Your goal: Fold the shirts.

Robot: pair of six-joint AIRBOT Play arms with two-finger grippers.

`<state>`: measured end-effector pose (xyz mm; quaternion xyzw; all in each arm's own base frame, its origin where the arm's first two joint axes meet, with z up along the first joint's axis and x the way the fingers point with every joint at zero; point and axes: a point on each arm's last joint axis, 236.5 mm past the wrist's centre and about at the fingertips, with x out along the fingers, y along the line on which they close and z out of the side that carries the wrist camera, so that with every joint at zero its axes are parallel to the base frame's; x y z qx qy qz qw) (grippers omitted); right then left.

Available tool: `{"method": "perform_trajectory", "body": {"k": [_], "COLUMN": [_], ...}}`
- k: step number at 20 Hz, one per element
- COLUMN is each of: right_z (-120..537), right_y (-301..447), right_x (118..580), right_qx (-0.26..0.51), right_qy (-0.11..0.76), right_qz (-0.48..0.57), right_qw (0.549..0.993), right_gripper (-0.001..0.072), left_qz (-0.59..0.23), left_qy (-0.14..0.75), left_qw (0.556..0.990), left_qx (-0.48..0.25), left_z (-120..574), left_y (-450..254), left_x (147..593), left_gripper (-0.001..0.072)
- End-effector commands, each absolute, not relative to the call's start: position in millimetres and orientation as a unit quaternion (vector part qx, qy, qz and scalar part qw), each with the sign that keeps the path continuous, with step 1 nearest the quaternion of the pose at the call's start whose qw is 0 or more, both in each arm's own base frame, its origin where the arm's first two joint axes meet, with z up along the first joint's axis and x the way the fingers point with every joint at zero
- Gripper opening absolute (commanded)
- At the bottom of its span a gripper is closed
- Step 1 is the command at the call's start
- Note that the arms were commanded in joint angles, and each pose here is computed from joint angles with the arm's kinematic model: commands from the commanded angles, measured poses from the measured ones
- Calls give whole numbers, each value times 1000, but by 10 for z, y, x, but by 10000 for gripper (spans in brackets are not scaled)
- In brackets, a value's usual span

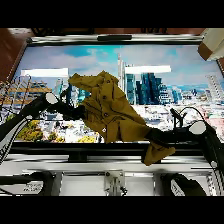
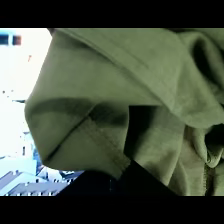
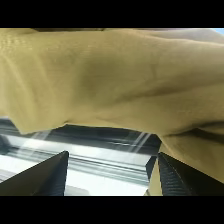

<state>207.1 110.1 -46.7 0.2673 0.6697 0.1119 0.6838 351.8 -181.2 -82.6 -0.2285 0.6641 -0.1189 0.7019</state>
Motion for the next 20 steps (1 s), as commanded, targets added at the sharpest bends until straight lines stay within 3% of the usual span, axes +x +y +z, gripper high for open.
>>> {"method": "perform_trajectory", "body": {"k": [1, 9, 10, 12, 16, 20], "right_z": [-575, -987, -986, -898, -101, 1951], "right_y": [1237, 1758, 1790, 1822, 1830, 1591], "right_x": [2094, 2451, 2487, 2584, 3288, 4095], "right_qx": [269, 310, 318, 318, 282, 223], "right_qy": [670, 645, 640, 629, 536, 305], "right_qz": [107, 62, 65, 79, 154, 227], "right_qw": [684, 695, 696, 705, 780, 898], "right_gripper": [652, 650, 620, 75, 71, 70], "left_qz": [-137, -155, -156, -159, -225, -298], "left_qy": [656, 643, 645, 641, 592, 441], "left_qw": [711, 722, 720, 723, 759, 840], "left_qx": [-216, -204, -204, -202, -152, -105], "left_z": [-718, -558, -553, -506, 69, 1692], "left_y": [-1818, -1827, -1829, -1830, -1852, -1971], "left_x": [3515, 3507, 3495, 3494, 3697, 4127], "left_gripper": [51, 51, 52, 51, 51, 51]}}
